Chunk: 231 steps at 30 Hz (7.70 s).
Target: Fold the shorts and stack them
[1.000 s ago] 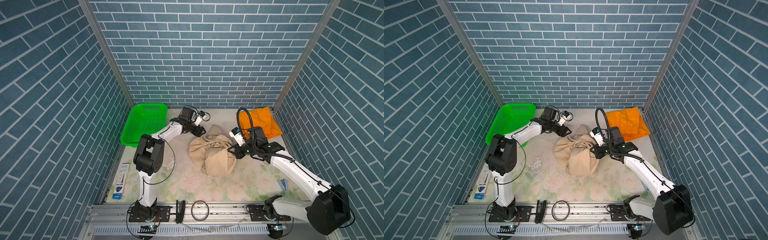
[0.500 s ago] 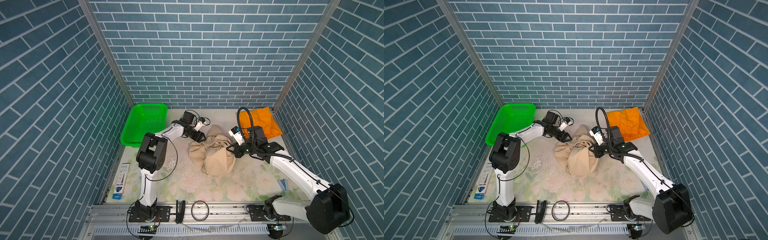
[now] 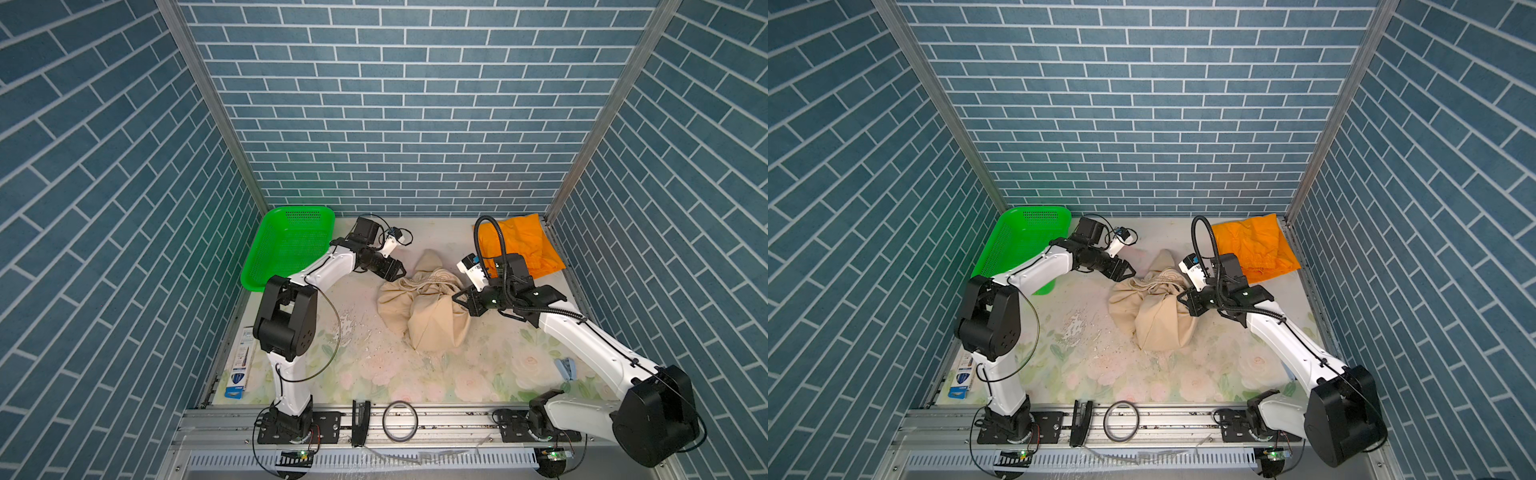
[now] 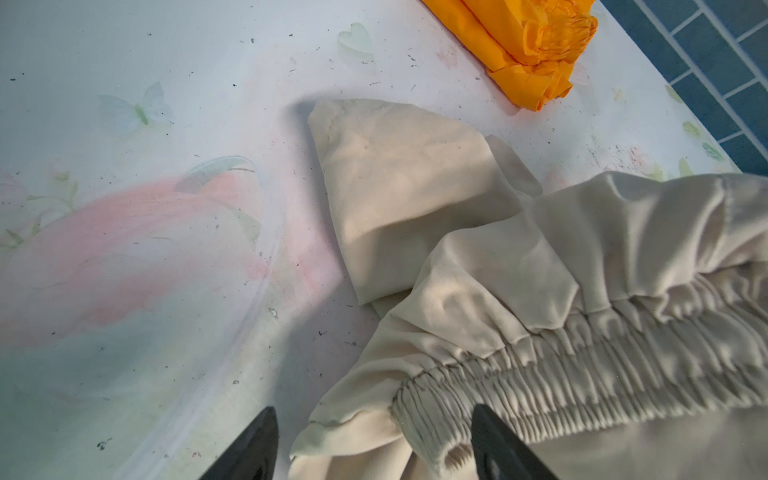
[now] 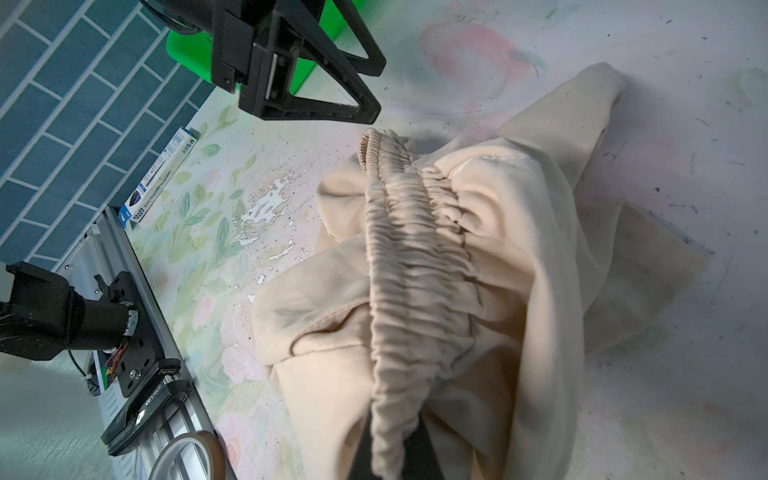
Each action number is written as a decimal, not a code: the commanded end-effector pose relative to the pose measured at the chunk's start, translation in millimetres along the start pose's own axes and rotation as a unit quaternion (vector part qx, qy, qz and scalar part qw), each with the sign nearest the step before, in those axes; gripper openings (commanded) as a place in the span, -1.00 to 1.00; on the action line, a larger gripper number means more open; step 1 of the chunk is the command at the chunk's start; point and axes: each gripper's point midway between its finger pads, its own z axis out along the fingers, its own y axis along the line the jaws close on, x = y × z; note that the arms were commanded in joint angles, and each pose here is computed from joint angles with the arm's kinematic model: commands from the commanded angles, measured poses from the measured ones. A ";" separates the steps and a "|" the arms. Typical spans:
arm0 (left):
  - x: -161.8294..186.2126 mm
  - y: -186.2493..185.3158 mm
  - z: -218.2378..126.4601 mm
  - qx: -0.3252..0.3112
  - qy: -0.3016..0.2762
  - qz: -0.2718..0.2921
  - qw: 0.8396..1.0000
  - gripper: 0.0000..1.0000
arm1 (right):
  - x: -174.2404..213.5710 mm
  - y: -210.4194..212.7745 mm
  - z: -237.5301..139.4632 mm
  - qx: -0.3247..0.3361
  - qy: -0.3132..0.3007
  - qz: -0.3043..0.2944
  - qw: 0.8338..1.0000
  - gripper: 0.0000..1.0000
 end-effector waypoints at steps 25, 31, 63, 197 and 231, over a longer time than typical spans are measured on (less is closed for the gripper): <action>39.3 -16.3 15.2 0.039 0.045 0.005 0.998 0.29 | -1.9 -3.3 1.1 0.004 -0.017 0.013 1.000 -1.00; 19.8 -19.4 22.3 0.049 0.019 0.000 0.999 0.12 | 0.3 -4.4 1.8 0.006 -0.015 0.016 1.000 -1.00; -81.4 -42.7 -189.1 -0.191 -0.040 -0.018 0.981 -1.00 | -69.8 -16.3 -64.4 0.141 -0.043 -0.073 0.986 -1.00; -93.9 203.4 -53.3 -0.379 0.031 -0.029 0.924 -0.17 | -226.9 -286.6 100.1 0.178 -0.090 0.007 0.980 -0.21; -60.7 70.1 -179.4 -0.273 -0.065 -0.133 0.951 0.99 | -45.8 -29.7 20.8 0.201 0.026 0.107 0.973 0.56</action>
